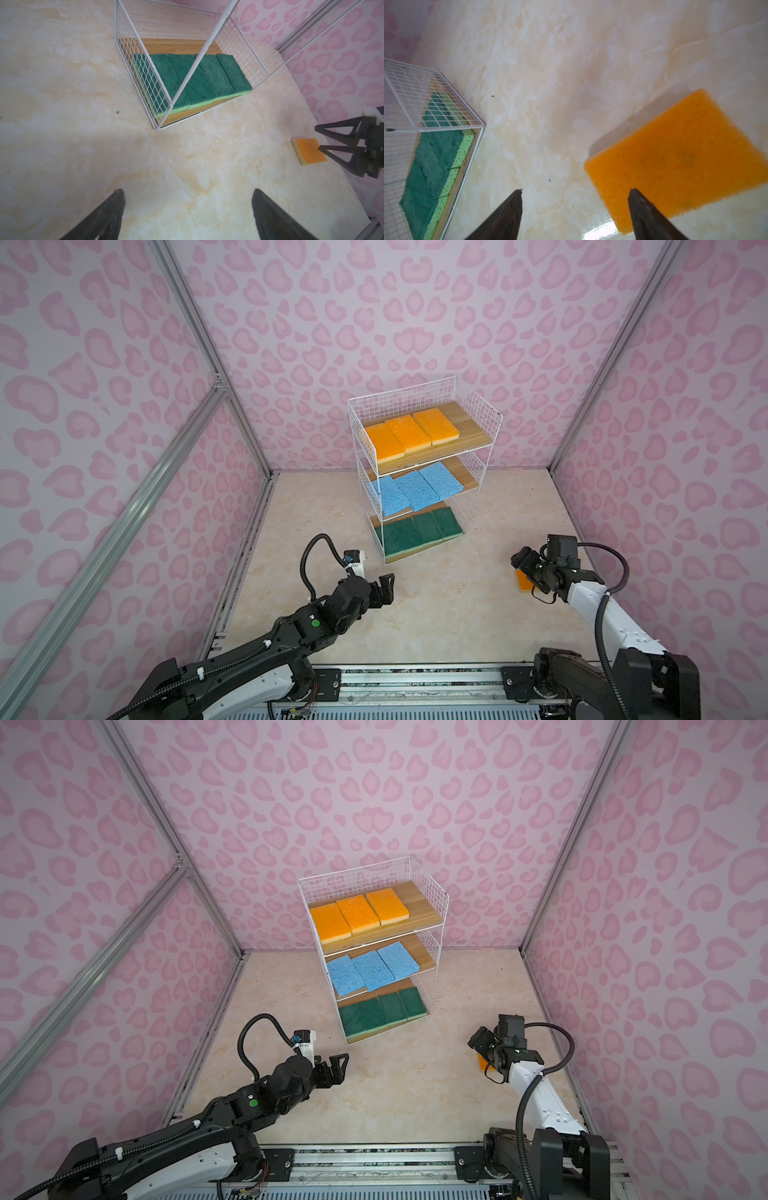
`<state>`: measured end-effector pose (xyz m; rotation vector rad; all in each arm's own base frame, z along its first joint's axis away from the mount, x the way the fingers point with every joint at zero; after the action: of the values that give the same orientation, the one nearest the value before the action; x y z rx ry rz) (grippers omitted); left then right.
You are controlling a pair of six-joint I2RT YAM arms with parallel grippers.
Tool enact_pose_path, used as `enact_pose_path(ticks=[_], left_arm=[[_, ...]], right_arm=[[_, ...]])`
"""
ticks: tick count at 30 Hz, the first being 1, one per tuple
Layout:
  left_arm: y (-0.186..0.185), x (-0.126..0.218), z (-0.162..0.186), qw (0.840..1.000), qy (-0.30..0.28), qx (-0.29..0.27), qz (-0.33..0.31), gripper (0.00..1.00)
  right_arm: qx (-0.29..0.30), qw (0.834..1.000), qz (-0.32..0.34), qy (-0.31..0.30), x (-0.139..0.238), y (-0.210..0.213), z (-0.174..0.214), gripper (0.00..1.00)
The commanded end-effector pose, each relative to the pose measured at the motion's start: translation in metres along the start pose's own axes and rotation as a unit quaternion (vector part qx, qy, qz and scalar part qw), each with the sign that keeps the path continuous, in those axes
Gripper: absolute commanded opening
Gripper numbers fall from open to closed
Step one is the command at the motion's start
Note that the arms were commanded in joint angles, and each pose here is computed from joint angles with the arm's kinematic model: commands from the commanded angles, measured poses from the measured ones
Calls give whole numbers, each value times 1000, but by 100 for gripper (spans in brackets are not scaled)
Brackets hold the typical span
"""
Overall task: Place and organize the cleaning sponges onto the shelf
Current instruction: 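Push the last orange sponge with the right gripper toward the left gripper, then grasp the orange sponge edge with the left gripper while the right gripper steadies it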
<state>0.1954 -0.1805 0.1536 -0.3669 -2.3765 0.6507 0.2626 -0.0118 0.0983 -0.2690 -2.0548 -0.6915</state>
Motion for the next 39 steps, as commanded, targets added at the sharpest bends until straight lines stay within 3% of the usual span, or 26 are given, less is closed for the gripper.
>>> enact_pose_path(ticks=[1, 6, 12, 22, 31, 36, 39], left_arm=[[0, 0, -2, 1000, -9, 6, 1, 96], [-1, -1, -2, 1000, -7, 5, 1, 96], [-2, -2, -2, 1000, -5, 5, 1, 96], [-1, -3, 0, 1000, -2, 5, -2, 96], [-7, -9, 3, 1000, 14, -8, 2, 100], [-19, -15, 6, 999, 34, -17, 21, 84], [-26, -20, 8, 998, 47, -23, 30, 61]], right_arm=[[16, 999, -6, 40, -14, -3, 13, 81], [25, 997, -31, 60, -27, 5, 36, 81], [71, 992, -87, 63, -22, 52, 61, 80], [149, 966, -181, 110, -14, 132, 125, 79], [170, 944, -258, 113, 28, 162, 124, 78], [148, 944, -271, 114, 42, 154, 118, 77], [129, 952, -260, 101, 45, 138, 109, 75]])
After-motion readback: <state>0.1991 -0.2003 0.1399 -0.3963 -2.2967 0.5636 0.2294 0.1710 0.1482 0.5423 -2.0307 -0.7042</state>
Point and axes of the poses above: each gripper's point midway between its finger pads, its own x axis back along the fingers, its own y axis along the line the jaws close on, z = x × y, the point moved 4 cm from there along x, back along the fingers, and after that the axes turned 7 degrees about x, right-handed, at the moved point
